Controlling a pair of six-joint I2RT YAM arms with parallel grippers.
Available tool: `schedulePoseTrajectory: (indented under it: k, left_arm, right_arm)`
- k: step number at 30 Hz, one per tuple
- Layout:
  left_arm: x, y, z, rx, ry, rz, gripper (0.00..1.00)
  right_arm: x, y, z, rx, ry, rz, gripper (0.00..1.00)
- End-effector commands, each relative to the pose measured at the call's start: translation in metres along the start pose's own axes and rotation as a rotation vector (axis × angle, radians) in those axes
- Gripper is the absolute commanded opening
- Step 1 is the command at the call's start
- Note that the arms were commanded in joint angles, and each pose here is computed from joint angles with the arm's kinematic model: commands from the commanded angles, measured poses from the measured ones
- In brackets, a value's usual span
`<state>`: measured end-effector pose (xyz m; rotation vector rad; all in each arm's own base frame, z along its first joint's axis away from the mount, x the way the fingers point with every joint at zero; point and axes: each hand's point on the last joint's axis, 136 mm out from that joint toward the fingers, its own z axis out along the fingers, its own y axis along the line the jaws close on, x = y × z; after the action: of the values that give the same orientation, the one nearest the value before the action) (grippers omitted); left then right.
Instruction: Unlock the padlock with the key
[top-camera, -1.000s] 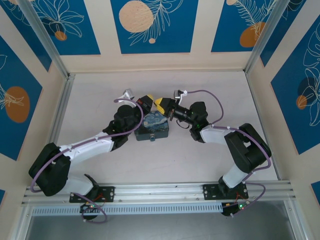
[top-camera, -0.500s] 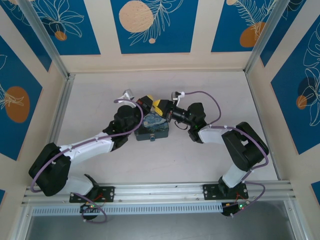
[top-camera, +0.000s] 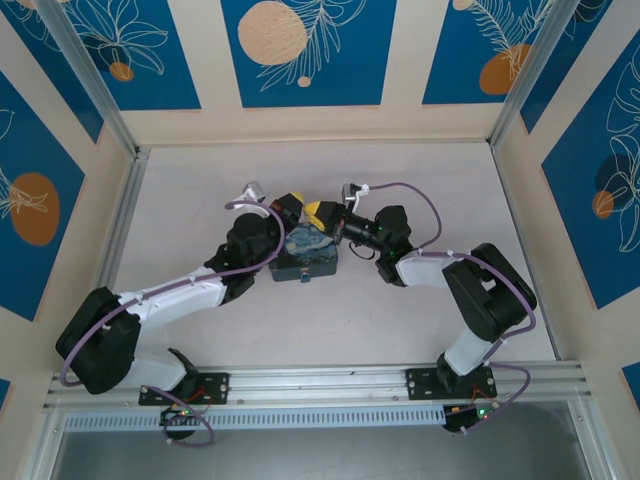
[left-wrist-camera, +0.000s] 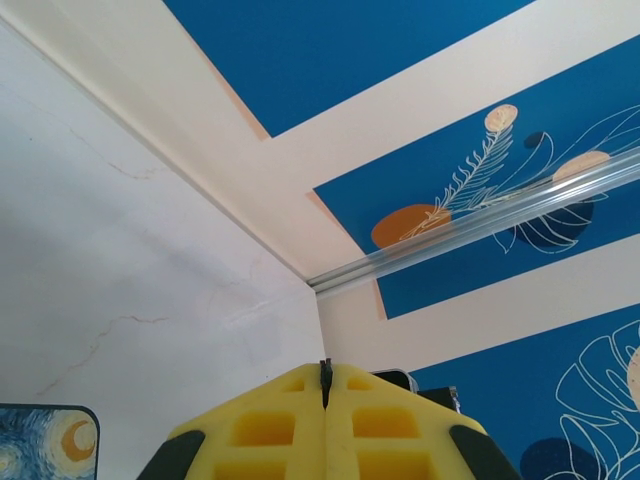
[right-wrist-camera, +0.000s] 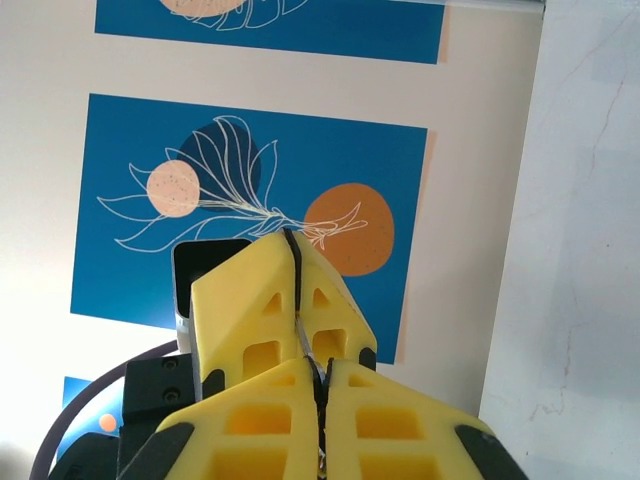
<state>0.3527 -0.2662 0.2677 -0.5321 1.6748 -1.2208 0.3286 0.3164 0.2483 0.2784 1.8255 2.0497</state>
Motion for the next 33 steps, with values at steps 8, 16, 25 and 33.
schedulePoseTrajectory:
  k: [8,16,25,33]
  left_arm:
    - [-0.007,0.001,-0.007,0.007,-0.032,-0.029,0.0]
    - [-0.012,0.005,-0.023,-0.082,-0.004,-0.015,0.85]
    - [-0.014,0.037,-0.083,-0.4,0.169,0.197,1.0]
    - [0.036,0.097,-0.126,-0.596,0.506,0.322,0.97]
  right_arm:
    - [-0.007,0.008,-0.001,-0.028,-0.016,-0.033,0.0]
    - [-0.01,-0.01,-0.016,0.046,-0.025,-0.037,0.0]
    - [-0.013,-0.041,-0.048,0.216,0.01,-0.044,0.0]
    - [-0.002,-0.066,-0.057,0.377,0.117,-0.067,0.0]
